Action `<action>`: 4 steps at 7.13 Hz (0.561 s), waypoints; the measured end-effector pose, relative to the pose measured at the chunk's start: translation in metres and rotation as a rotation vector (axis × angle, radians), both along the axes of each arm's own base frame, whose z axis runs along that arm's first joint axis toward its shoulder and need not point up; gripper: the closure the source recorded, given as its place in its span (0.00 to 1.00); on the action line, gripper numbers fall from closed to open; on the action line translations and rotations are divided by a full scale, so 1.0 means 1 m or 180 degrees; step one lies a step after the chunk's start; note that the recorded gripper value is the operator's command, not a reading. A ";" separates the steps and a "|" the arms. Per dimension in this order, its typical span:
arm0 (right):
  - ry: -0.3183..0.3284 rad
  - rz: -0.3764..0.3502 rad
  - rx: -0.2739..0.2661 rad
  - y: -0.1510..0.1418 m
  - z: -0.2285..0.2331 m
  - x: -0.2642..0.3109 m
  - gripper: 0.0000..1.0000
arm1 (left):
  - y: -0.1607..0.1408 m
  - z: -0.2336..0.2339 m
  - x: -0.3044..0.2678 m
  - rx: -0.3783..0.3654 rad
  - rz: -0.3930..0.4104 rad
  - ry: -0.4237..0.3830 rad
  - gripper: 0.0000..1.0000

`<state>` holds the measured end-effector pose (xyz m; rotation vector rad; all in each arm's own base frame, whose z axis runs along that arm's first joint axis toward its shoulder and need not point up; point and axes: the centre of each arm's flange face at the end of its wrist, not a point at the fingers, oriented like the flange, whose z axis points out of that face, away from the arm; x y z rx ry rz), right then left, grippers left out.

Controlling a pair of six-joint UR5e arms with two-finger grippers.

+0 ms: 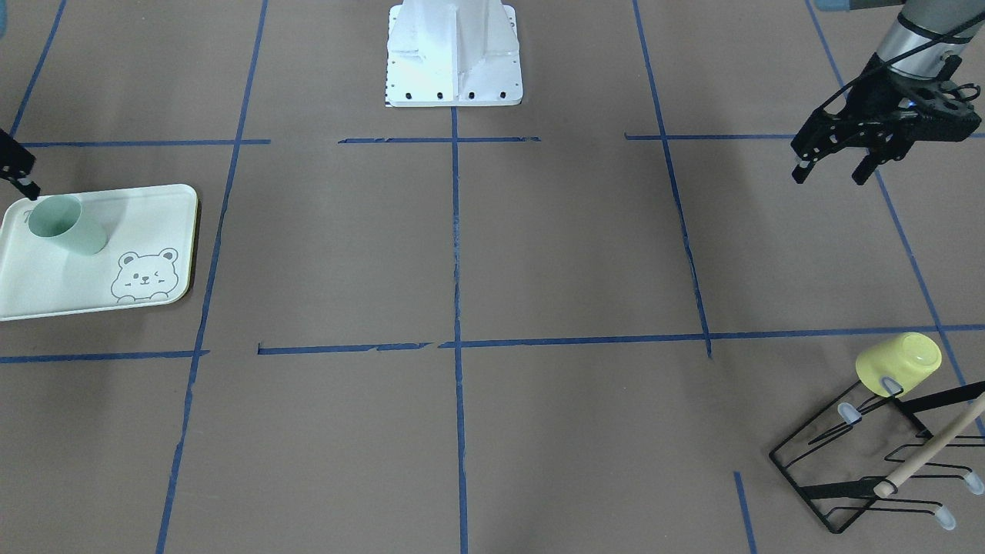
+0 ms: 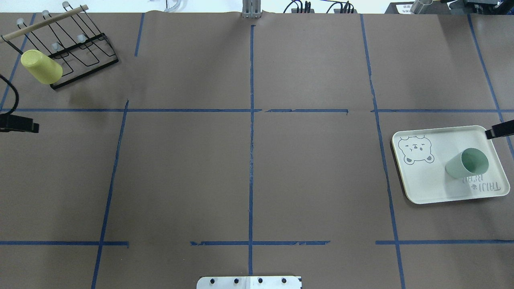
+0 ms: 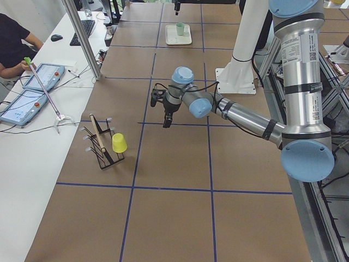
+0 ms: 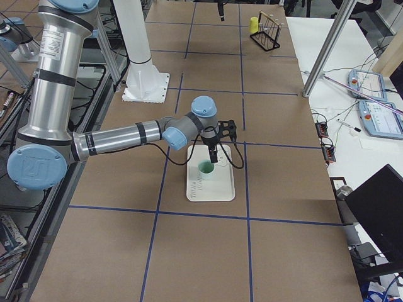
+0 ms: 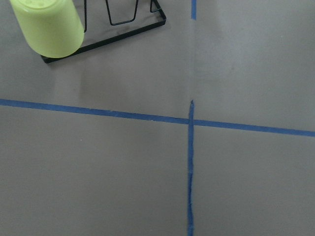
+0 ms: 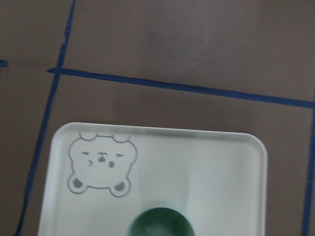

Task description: Left arm grabs green cup and hands to right arm on tray

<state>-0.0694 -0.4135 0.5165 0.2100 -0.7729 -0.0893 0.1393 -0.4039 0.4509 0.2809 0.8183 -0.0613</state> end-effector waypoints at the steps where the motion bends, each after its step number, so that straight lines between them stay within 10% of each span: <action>1: 0.0170 -0.0130 -0.0010 0.008 0.020 0.036 0.00 | 0.010 0.026 -0.038 0.0132 0.0229 -0.0125 0.00; 4: 0.0289 -0.0344 -0.0222 0.071 0.087 0.106 0.00 | 0.036 0.084 -0.177 0.0350 0.0793 -0.0268 0.00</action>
